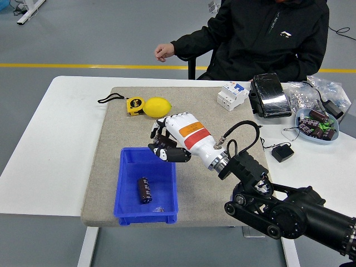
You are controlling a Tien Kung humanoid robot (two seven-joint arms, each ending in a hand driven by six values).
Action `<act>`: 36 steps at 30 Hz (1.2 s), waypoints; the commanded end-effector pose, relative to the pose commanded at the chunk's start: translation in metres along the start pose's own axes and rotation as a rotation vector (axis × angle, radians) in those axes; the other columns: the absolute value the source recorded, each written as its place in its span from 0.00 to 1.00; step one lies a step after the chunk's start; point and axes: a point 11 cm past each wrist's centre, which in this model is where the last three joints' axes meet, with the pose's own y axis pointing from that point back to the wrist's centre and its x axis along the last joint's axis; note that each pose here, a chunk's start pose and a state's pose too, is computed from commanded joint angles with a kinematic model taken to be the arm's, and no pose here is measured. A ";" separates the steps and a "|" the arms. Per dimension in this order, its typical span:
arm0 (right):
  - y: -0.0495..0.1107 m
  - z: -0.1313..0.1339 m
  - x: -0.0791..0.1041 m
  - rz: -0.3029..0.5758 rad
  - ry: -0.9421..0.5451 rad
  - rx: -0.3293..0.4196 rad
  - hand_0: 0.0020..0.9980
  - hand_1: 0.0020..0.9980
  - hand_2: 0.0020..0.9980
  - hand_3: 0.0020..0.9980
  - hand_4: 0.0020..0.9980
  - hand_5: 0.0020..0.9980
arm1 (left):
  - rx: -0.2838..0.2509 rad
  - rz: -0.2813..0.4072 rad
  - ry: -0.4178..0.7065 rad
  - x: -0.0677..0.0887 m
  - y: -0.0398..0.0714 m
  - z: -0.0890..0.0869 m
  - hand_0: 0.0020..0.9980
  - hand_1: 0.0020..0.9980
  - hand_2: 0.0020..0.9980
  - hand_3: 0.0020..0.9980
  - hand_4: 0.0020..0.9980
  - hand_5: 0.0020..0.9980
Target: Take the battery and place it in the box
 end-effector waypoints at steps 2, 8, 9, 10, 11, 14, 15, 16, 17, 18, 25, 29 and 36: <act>-0.001 -0.006 -0.002 -0.012 0.002 0.021 0.13 0.34 0.43 0.44 0.61 0.17 | 0.000 0.001 -0.001 0.001 0.000 0.000 0.77 0.75 0.75 0.60 0.66 0.59; 0.006 -0.009 -0.020 -0.093 0.045 0.048 0.20 0.38 0.44 0.48 0.60 0.15 | -0.001 0.003 0.001 0.003 0.001 0.003 0.77 0.75 0.75 0.60 0.66 0.59; 0.007 -0.006 -0.022 -0.100 0.053 0.046 0.20 0.38 0.44 0.48 0.60 0.15 | -0.002 0.003 0.002 0.003 0.001 0.003 0.77 0.75 0.75 0.60 0.66 0.59; 0.008 -0.004 -0.023 -0.103 0.055 0.042 0.20 0.38 0.44 0.48 0.60 0.15 | -0.004 0.003 0.003 0.003 0.001 0.004 0.77 0.75 0.75 0.60 0.66 0.59; 0.008 -0.001 -0.024 -0.107 0.049 0.035 0.47 0.61 0.70 0.90 0.82 0.24 | -0.005 0.003 0.005 0.004 0.001 0.005 0.78 0.75 0.75 0.60 0.66 0.59; 0.007 0.003 -0.023 -0.110 0.051 0.031 0.47 0.61 0.70 0.90 0.82 0.24 | -0.007 0.005 0.008 0.005 0.002 0.006 0.78 0.75 0.75 0.60 0.66 0.59; 0.006 0.003 -0.021 -0.106 0.057 0.032 0.47 0.61 0.70 0.90 0.82 0.24 | -0.007 0.006 0.007 0.005 0.002 0.006 0.78 0.75 0.75 0.60 0.66 0.59; 0.005 0.003 -0.020 -0.103 0.060 0.034 0.47 0.61 0.70 0.90 0.82 0.24 | -0.008 0.006 0.005 0.005 0.002 0.006 0.78 0.75 0.75 0.60 0.66 0.59; 0.004 0.003 -0.018 -0.100 0.063 0.035 0.57 0.67 0.76 0.95 0.85 0.25 | -0.008 0.006 0.004 0.005 0.002 0.007 0.78 0.75 0.75 0.60 0.66 0.59; 0.003 0.004 -0.017 -0.097 0.064 0.035 0.57 0.67 0.76 0.95 0.85 0.25 | -0.008 0.006 0.004 0.005 0.002 0.007 0.78 0.75 0.75 0.60 0.66 0.59; 0.002 0.005 -0.017 -0.102 0.076 0.037 0.58 0.68 0.76 0.95 0.84 0.25 | -0.006 0.006 0.001 0.006 0.002 0.006 0.77 0.75 0.75 0.60 0.66 0.59; 0.002 0.005 -0.016 -0.096 0.077 0.037 0.58 0.68 0.76 0.94 0.83 0.24 | -0.006 0.006 0.003 0.005 0.002 0.006 0.78 0.75 0.75 0.60 0.65 0.58; -0.010 0.002 0.004 -0.034 0.072 0.040 0.58 0.68 0.76 0.94 0.85 0.25 | -0.003 0.006 0.003 0.005 0.001 0.004 0.78 0.75 0.75 0.60 0.65 0.58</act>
